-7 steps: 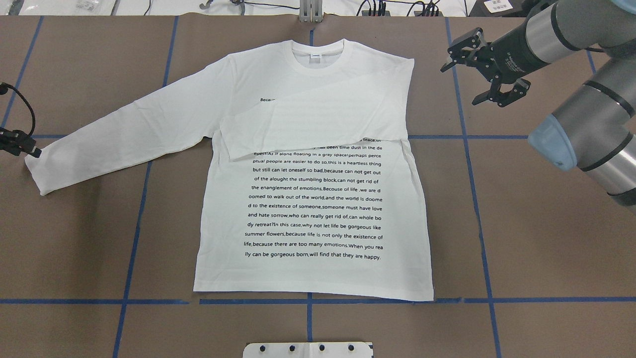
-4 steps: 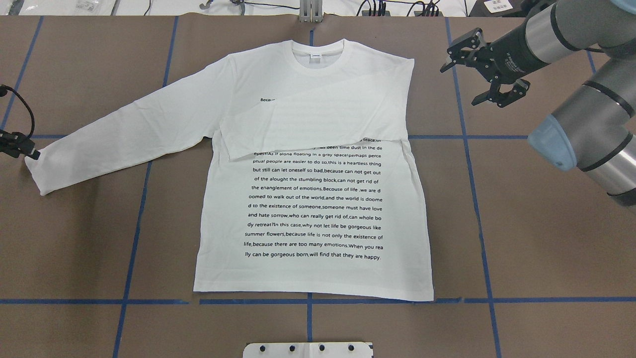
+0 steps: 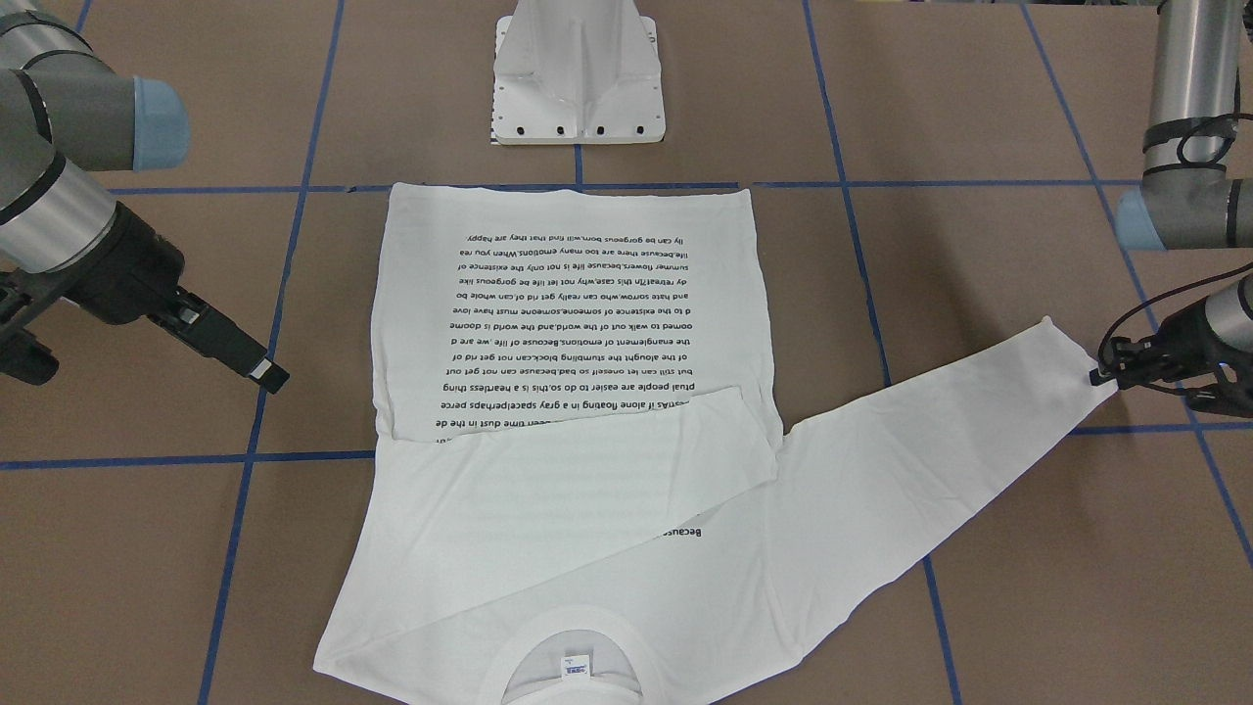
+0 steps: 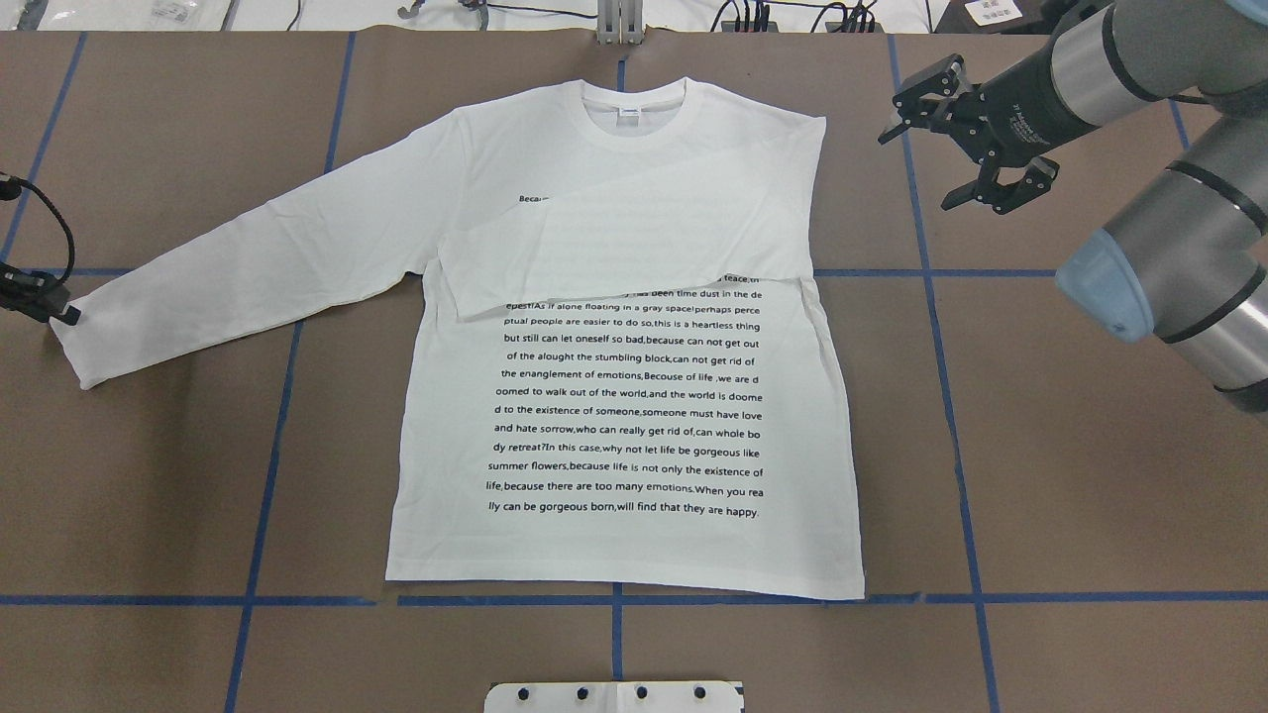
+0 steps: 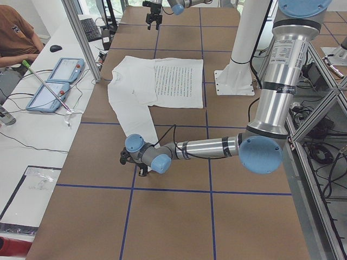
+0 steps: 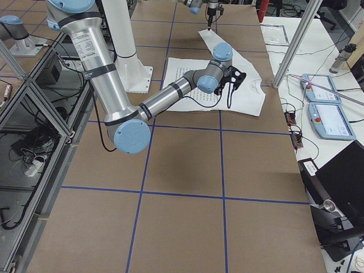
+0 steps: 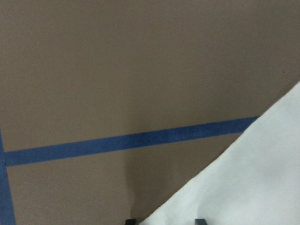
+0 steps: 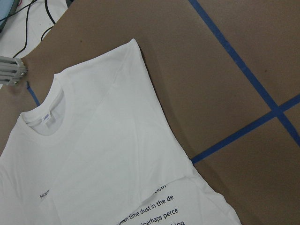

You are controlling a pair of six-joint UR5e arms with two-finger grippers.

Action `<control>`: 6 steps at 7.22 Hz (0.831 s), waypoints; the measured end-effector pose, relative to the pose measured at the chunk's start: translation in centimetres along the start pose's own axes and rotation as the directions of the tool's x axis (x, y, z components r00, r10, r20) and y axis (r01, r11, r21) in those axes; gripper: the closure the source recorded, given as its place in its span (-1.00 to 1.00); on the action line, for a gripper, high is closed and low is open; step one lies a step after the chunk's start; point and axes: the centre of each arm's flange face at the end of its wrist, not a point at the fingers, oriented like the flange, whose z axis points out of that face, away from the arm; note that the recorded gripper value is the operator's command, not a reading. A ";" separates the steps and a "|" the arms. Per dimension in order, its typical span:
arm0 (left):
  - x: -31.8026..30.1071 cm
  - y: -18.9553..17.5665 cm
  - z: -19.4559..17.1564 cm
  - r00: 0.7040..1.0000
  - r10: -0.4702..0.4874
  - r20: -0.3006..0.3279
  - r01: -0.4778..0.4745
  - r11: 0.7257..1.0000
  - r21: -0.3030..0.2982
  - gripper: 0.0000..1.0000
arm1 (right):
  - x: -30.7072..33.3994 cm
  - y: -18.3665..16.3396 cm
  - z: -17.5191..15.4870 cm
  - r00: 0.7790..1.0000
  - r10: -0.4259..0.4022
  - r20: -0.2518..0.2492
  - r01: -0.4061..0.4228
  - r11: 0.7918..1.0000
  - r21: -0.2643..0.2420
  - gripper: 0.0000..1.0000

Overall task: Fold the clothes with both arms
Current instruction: 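Release the sleeve and withdraw the right gripper while the left gripper grasps the other cuff, then carry the sleeve across the shirt toward the collar with the left gripper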

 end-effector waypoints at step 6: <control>7.3 -2.0 -5.0 0.994 0.046 -0.103 -0.039 0.997 0.069 1.00 | 0.9 -0.5 0.4 1.000 0.004 -0.014 -0.004 1.000 -0.002 -0.98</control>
